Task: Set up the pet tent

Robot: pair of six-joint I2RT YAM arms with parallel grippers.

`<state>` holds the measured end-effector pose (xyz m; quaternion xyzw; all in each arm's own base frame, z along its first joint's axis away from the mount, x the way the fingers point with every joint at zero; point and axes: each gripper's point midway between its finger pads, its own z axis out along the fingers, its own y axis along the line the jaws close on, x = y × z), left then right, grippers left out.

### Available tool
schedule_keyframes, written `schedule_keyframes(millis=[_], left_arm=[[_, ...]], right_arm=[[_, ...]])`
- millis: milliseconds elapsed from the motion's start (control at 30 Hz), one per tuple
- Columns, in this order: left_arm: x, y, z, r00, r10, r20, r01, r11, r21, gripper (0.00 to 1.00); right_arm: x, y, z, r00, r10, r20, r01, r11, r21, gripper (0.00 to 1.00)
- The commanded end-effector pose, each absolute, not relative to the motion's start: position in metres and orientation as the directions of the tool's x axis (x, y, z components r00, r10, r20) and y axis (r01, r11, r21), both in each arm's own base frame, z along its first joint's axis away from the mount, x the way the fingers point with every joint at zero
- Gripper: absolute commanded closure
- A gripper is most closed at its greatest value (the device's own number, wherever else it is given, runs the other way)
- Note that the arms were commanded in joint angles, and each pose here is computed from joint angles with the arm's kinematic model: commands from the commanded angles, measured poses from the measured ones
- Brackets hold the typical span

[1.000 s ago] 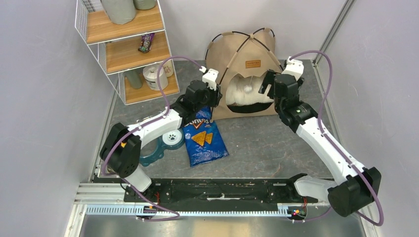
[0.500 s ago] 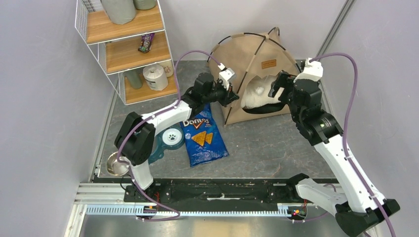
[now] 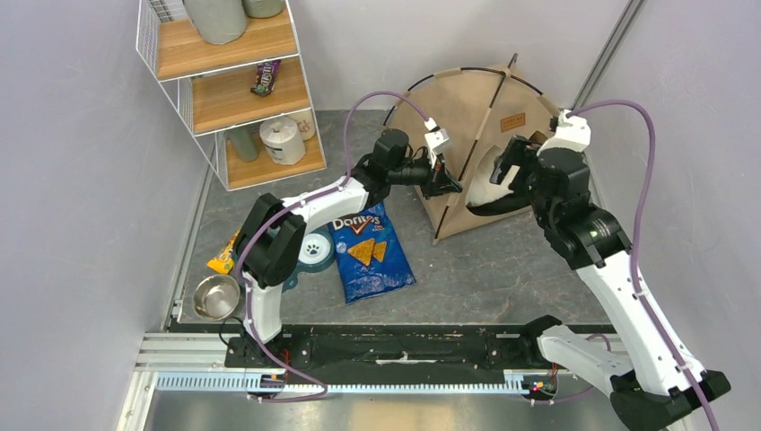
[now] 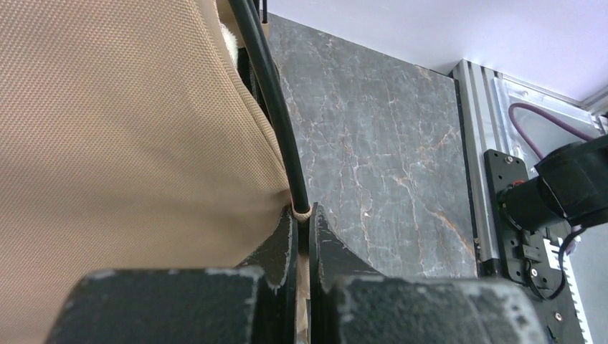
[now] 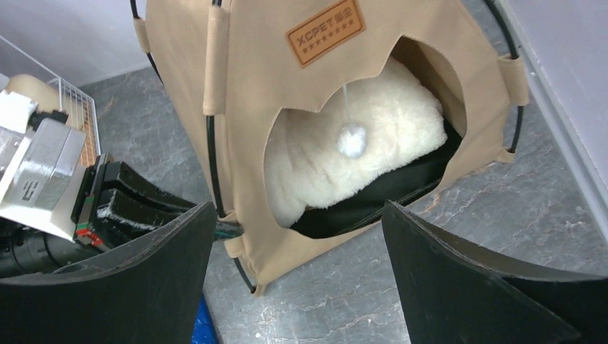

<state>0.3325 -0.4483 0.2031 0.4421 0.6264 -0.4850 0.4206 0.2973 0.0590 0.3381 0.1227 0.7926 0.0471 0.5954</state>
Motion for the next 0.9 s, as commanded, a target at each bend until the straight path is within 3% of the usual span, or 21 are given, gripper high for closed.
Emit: schedule_keyframes(millis=[0, 100, 233, 467, 667, 867], left_arm=[[0.360, -0.459, 0.229, -0.189, 0.087, -0.978, 0.963, 0.210, -0.168, 0.98], [0.378, -0.445, 0.226, -0.184, 0.078, -0.980, 0.923, 0.356, -0.145, 0.97], [0.382, -0.416, 0.223, -0.167, 0.061, -0.984, 0.861, 0.495, -0.115, 0.86], [0.397, -0.351, 0.203, -0.166, 0.098, -0.981, 0.660, 0.751, -0.037, 0.85], [0.405, -0.336, 0.197, -0.185, 0.160, -0.970, 0.600, 0.800, 0.017, 0.84], [0.411, -0.331, 0.197, -0.179, 0.198, -0.964, 0.577, 0.814, 0.060, 0.84]], right_arm=[[0.314, 0.079, 0.340, -0.274, 0.275, -0.922, 0.085, 0.961, 0.261, 0.08], [0.327, 0.088, 0.341, -0.278, 0.267, -0.923, 0.066, 0.964, 0.259, 0.09], [0.344, 0.080, 0.364, -0.201, 0.244, -0.949, 0.094, 0.969, 0.229, 0.08], [0.379, 0.031, 0.385, -0.166, 0.090, -0.982, 0.197, 0.979, 0.056, 0.06], [0.417, 0.023, 0.378, -0.211, -0.141, -0.967, 0.019, 0.989, -0.148, 0.06], [0.440, 0.035, 0.362, -0.203, -0.227, -0.953, -0.172, 0.966, -0.193, 0.08]])
